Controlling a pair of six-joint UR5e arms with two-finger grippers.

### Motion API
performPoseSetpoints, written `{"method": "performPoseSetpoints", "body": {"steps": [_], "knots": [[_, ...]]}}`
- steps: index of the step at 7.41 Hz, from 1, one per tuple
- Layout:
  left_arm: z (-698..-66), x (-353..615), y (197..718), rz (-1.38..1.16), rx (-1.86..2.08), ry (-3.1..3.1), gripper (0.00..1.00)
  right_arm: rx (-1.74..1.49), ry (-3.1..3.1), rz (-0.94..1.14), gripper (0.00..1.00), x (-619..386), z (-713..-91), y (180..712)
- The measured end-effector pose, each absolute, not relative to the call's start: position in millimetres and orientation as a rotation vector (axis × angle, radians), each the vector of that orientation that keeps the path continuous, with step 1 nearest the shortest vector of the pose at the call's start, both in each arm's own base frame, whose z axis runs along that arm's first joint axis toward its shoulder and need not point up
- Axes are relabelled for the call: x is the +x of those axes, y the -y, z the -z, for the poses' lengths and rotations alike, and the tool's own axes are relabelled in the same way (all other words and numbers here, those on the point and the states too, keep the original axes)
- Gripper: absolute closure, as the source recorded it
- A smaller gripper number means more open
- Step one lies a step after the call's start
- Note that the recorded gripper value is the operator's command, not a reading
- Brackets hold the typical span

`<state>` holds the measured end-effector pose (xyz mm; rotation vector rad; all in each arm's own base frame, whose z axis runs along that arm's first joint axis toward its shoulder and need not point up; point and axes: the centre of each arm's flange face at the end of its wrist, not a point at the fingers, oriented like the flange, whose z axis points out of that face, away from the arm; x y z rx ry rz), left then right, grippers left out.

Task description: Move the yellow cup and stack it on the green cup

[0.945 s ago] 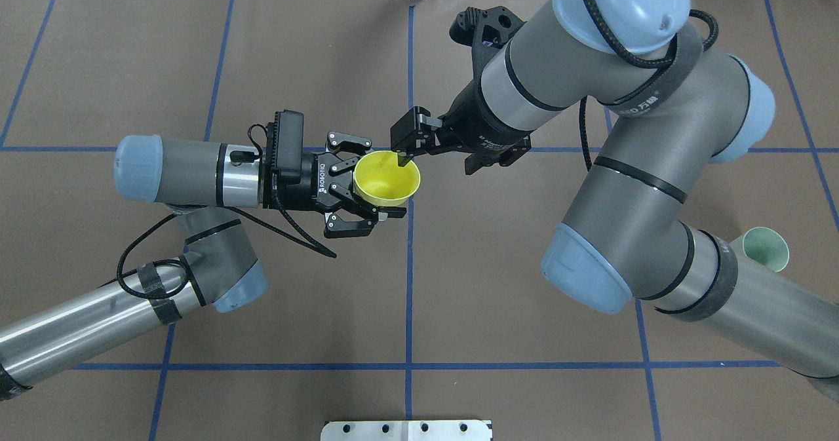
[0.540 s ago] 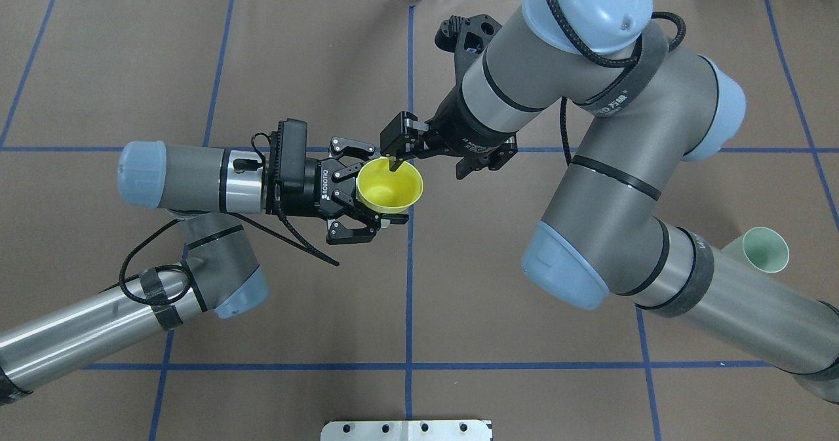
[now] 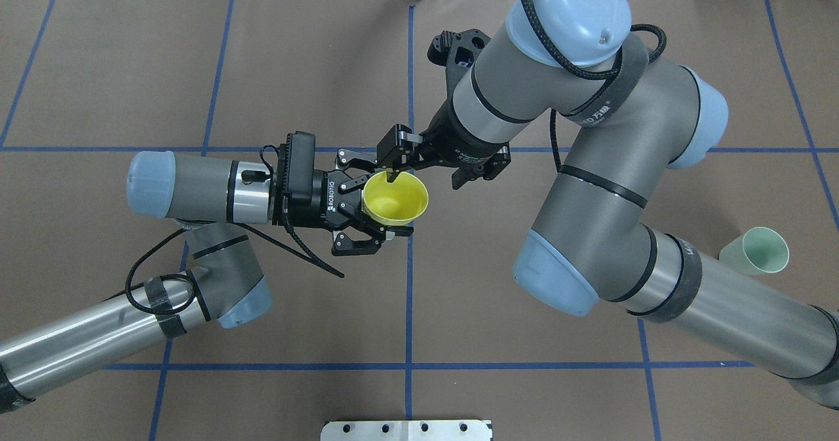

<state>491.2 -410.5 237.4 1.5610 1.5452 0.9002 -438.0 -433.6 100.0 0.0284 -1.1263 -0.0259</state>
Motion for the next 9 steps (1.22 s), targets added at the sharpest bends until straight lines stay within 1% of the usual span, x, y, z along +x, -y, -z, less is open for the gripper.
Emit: {"method": "performPoseSetpoints", "body": {"steps": [7,8,9], "knots": [[-241,493,410,-0.902,1.553,-1.544,0.89,0.051,1.114,0.039,0.03,-451,-104,415],[-241,493,410,-0.902,1.552,-1.543,0.89,0.052,1.111,0.044,0.05,-455,-105,411],[-241,493,410,-0.902,1.552,-1.543,0.89,0.054,1.107,0.047,0.29,-459,-106,407]]}}
